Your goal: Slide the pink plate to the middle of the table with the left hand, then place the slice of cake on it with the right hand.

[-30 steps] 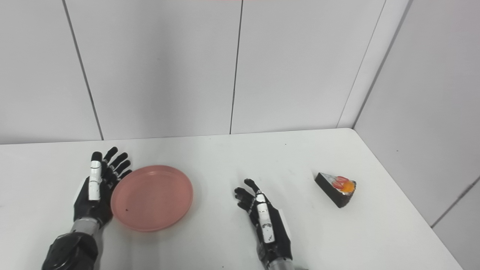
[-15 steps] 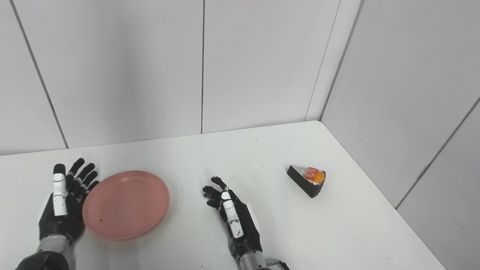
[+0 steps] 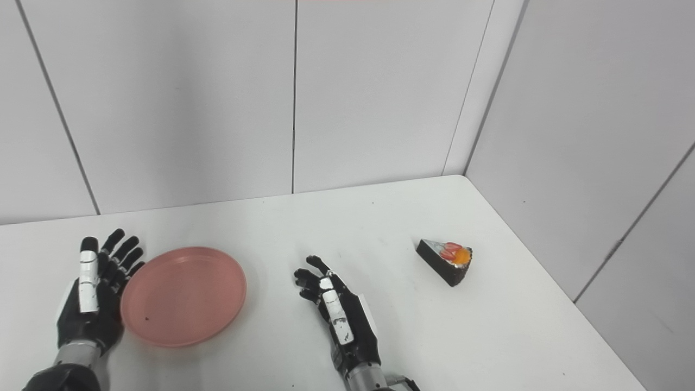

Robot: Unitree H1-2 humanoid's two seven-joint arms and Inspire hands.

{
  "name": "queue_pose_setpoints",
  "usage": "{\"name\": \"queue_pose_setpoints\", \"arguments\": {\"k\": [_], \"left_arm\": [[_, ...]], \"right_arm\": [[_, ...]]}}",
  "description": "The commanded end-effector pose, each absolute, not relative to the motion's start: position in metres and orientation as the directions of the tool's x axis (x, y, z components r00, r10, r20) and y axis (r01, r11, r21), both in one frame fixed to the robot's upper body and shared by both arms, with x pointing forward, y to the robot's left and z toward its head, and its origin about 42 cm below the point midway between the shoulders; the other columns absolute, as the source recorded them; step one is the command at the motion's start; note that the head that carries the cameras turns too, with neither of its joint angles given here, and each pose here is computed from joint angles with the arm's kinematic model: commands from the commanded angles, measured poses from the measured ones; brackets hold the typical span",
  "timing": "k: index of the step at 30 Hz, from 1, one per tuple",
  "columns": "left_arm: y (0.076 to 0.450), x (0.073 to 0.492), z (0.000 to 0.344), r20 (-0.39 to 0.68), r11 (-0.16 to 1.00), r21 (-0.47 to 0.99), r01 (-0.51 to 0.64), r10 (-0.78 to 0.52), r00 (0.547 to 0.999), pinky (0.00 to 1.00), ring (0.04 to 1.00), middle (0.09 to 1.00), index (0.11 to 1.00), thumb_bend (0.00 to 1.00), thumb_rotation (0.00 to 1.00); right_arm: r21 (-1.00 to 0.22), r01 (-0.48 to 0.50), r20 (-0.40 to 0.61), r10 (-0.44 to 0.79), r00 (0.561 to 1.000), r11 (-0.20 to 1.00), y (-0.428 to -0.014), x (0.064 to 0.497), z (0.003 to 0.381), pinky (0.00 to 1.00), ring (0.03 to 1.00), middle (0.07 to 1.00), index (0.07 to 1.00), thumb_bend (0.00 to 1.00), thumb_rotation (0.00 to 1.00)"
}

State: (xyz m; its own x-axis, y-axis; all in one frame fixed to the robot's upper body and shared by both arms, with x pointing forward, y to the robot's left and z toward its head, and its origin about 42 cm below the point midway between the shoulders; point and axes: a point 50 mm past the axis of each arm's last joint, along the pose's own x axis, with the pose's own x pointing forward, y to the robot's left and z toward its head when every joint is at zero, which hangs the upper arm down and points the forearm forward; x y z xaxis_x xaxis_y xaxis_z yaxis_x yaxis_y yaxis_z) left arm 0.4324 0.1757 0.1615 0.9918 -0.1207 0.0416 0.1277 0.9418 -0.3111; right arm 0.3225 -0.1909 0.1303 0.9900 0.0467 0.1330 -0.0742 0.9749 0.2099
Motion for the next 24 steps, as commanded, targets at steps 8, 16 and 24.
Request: {"name": "queue_pose_setpoints", "arguments": {"k": [8,16,24], "left_arm": [[0.172,0.428,0.149,-0.022,0.943,-0.299,0.144,-0.157,0.987,0.89,0.905,0.881,0.894,0.70,0.92],[0.177,0.426,0.153,-0.039,0.950,-0.285,0.126,-0.143,0.989,0.87,0.885,0.872,0.888,0.70,0.93],[0.177,0.426,0.150,-0.052,0.950,-0.287,0.125,-0.146,0.988,0.86,0.882,0.869,0.884,0.71,0.92]], "right_arm": [[0.149,-0.073,0.151,0.050,0.987,0.986,-0.192,0.318,0.133,0.81,0.789,0.760,0.844,0.87,0.85],[-0.164,-0.006,0.327,0.061,0.943,0.986,-0.216,0.313,0.197,0.72,0.764,0.772,0.808,0.77,0.82],[-0.517,0.162,0.432,0.093,0.897,0.841,-0.257,0.312,0.247,0.65,0.754,0.799,0.843,0.93,0.91]]}}
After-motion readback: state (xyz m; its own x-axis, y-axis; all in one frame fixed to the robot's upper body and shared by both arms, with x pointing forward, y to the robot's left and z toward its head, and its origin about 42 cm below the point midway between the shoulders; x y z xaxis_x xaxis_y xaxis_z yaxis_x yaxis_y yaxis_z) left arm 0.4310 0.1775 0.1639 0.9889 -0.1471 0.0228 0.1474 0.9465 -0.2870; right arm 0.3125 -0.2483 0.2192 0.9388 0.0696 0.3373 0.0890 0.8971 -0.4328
